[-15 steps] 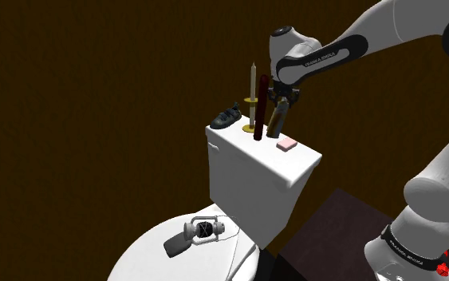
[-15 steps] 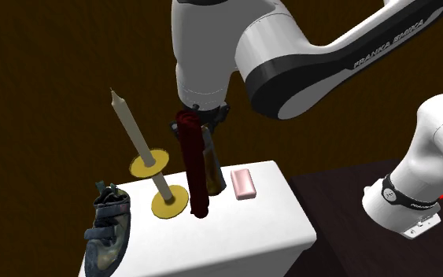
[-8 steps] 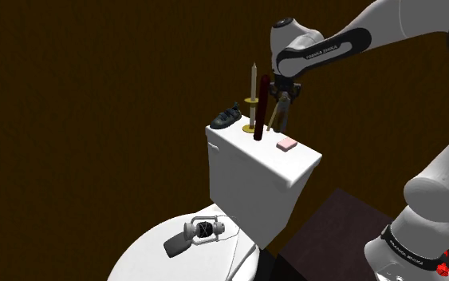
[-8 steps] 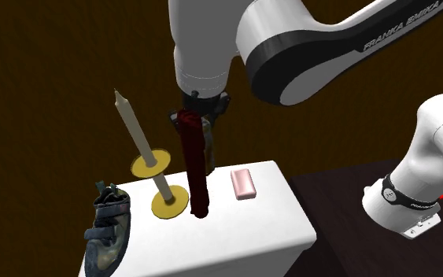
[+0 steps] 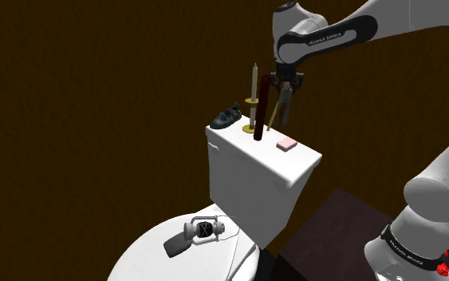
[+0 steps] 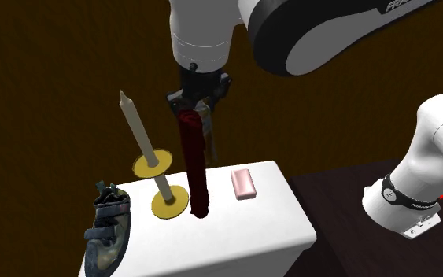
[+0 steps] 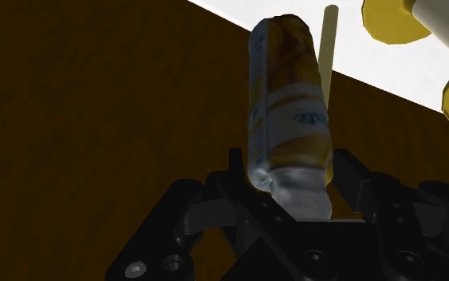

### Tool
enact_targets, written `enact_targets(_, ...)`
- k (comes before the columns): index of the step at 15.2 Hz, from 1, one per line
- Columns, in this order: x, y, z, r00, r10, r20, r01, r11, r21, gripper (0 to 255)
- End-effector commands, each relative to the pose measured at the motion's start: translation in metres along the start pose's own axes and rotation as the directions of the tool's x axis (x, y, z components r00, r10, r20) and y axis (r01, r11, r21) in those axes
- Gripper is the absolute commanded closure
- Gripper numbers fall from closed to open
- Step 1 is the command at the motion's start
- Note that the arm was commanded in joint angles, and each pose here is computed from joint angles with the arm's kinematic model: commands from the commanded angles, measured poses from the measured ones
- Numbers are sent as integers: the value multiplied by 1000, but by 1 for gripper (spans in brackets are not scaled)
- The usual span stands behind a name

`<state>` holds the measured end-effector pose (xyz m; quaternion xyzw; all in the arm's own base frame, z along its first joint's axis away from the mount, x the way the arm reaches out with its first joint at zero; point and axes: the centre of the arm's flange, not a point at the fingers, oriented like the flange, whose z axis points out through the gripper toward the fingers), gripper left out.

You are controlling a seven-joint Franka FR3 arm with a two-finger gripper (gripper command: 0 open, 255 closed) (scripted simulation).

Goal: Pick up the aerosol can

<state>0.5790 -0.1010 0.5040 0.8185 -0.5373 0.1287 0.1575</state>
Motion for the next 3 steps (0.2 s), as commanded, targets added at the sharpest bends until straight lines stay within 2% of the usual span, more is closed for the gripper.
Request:
enact_targets(1, 5, 1, -9, 1000, 0, -1, 0, 1000, 1, 255)
enact_targets(3, 5, 1, -10, 1000, 0, -1, 0, 1000, 1, 255)
